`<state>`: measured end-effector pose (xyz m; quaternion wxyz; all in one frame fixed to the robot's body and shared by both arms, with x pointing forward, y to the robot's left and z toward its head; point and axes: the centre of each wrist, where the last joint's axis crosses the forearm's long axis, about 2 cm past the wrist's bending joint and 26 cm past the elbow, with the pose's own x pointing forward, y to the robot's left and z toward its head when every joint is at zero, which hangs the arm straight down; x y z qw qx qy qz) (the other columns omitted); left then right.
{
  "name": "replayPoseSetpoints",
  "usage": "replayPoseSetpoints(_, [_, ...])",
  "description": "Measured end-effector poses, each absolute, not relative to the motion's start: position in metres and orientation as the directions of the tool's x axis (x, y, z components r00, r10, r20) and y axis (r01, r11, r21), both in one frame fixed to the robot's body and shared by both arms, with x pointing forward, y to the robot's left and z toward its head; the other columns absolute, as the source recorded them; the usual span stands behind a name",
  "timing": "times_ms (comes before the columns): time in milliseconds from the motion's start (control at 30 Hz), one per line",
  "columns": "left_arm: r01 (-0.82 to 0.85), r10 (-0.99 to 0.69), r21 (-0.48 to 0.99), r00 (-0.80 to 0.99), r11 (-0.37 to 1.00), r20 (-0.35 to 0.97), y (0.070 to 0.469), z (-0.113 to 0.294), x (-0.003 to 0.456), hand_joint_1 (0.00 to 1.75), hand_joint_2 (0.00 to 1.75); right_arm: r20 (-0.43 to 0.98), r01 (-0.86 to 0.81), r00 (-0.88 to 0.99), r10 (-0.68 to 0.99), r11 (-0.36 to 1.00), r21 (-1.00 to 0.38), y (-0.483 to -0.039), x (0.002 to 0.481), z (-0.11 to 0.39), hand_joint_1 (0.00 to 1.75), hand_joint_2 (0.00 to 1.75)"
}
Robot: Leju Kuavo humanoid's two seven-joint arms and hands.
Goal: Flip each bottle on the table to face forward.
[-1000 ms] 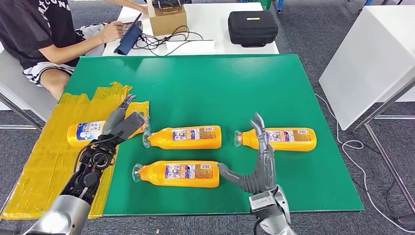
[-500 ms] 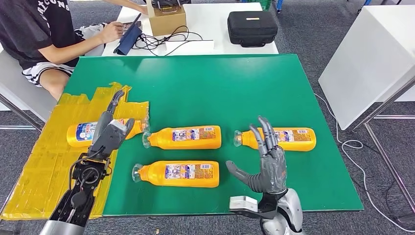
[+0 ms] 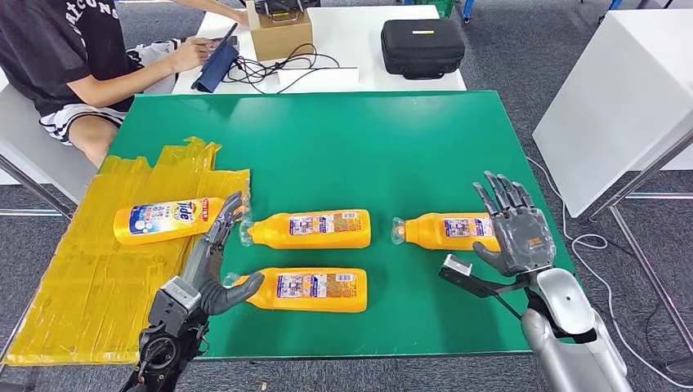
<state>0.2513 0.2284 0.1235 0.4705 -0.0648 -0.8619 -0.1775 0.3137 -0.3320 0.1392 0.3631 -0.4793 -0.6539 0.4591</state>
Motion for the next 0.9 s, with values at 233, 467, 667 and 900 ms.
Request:
replayPoseSetpoints(233, [0.284, -0.041, 0.237, -0.557, 0.929, 0.83, 0.225, 0.126, 0.249, 0.0, 1.75, 0.015, 0.282, -0.261, 0.965, 0.091, -0.955, -0.342, 0.316, 0.138, 0.0, 1.75])
replayPoseSetpoints(467, [0.332, 0.017, 0.211, -0.568, 0.919, 0.823, 0.222, 0.127, 0.247, 0.0, 1.75, 0.028, 0.214, -0.22, 0.975, 0.076, -0.974, -0.349, 0.317, 0.135, 0.0, 1.75])
replayPoseSetpoints(667, [0.381, 0.078, 0.184, -0.578, 0.906, 0.812, 0.215, 0.13, 0.247, 0.0, 1.75, 0.087, 0.065, -0.142, 0.986, 0.097, -0.993, -0.371, 0.325, 0.129, 0.0, 1.75])
replayPoseSetpoints(900, [0.377, 0.08, 0.192, -0.597, 0.906, 0.798, 0.212, 0.132, 0.25, 0.0, 1.75, 0.143, -0.046, -0.125, 0.982, 0.138, -0.989, -0.377, 0.341, 0.125, 0.0, 1.75])
